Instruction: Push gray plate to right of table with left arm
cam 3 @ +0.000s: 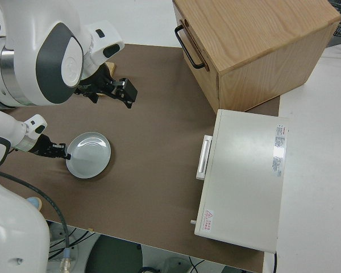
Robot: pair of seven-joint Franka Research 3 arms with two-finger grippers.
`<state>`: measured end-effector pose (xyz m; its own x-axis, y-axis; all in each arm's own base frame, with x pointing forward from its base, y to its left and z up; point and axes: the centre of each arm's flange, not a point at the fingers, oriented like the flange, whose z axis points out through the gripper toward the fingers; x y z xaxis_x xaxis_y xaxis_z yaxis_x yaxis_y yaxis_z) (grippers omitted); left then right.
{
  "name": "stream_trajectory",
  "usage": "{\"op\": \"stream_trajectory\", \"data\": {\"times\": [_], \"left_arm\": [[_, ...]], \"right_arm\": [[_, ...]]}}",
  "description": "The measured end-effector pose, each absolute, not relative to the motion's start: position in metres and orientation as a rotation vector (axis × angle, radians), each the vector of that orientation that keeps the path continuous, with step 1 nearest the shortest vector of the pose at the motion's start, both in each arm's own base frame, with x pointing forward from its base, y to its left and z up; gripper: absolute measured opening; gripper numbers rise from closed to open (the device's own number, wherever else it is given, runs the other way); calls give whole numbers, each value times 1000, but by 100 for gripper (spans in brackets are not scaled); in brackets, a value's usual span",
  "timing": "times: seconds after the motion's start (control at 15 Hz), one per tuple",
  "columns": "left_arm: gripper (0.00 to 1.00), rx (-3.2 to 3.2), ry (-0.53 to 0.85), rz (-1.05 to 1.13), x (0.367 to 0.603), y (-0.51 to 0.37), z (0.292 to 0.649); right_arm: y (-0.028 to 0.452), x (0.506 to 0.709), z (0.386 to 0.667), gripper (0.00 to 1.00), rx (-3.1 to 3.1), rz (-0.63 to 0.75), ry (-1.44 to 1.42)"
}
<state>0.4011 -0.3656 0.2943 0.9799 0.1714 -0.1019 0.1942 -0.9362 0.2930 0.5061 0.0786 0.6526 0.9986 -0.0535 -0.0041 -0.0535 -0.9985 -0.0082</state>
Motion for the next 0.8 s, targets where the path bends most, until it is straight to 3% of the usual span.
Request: {"op": "stream_trajectory", "data": {"times": [0.2,0.27,0.8], "left_arm": [[4,2815,274,-118,395,-387,293],[11,2817,275,-124,394,-390,290],[90,2810,310,-142,397,-395,292]], "right_arm": [[79,506,653,100,-3132,6,84],[79,506,653,100,-3132,6,84],[79,506,653,100,-3132,6,84]]}}
